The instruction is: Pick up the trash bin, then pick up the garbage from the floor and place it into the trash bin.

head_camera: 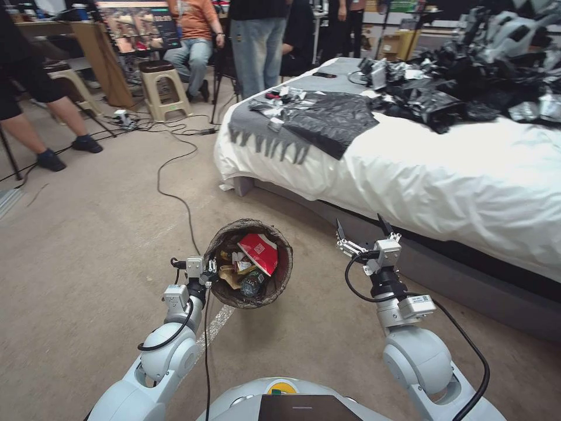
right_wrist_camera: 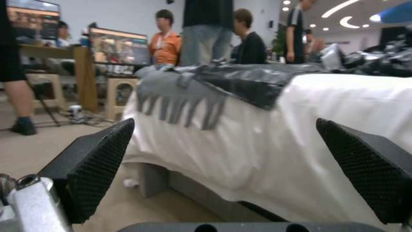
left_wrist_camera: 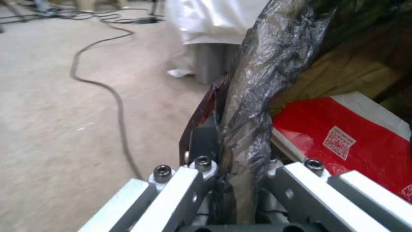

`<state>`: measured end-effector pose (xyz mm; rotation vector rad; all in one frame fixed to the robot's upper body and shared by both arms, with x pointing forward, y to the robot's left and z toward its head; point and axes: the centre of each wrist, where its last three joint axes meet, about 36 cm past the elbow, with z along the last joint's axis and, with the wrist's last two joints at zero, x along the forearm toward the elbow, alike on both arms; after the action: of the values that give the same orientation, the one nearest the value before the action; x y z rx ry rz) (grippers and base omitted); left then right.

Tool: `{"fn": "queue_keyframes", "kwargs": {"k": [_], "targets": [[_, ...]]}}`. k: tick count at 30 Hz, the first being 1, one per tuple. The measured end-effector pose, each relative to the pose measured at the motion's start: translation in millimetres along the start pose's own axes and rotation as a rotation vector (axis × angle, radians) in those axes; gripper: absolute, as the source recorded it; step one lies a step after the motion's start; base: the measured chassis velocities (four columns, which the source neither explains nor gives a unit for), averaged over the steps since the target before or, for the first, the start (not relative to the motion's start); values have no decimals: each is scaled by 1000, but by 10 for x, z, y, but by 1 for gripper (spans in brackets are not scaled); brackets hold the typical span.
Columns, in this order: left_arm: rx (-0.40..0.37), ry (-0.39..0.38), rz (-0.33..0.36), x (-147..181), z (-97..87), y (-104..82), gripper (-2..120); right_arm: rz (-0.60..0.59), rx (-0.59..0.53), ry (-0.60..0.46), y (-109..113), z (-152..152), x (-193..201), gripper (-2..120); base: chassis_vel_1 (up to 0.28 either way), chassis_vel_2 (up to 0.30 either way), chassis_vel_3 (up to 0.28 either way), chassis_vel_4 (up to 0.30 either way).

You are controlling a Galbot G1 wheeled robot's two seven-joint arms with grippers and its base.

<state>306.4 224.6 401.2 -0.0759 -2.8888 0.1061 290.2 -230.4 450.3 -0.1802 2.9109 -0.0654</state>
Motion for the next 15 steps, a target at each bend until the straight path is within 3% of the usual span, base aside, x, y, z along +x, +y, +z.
{"fn": "queue_keyframes", "kwargs": {"k": [15], "targets": [[-1, -10, -17, -5, -24, 35, 3, -6, -10, 5, 51, 23, -9, 100, 125, 124, 126, 117]]}}
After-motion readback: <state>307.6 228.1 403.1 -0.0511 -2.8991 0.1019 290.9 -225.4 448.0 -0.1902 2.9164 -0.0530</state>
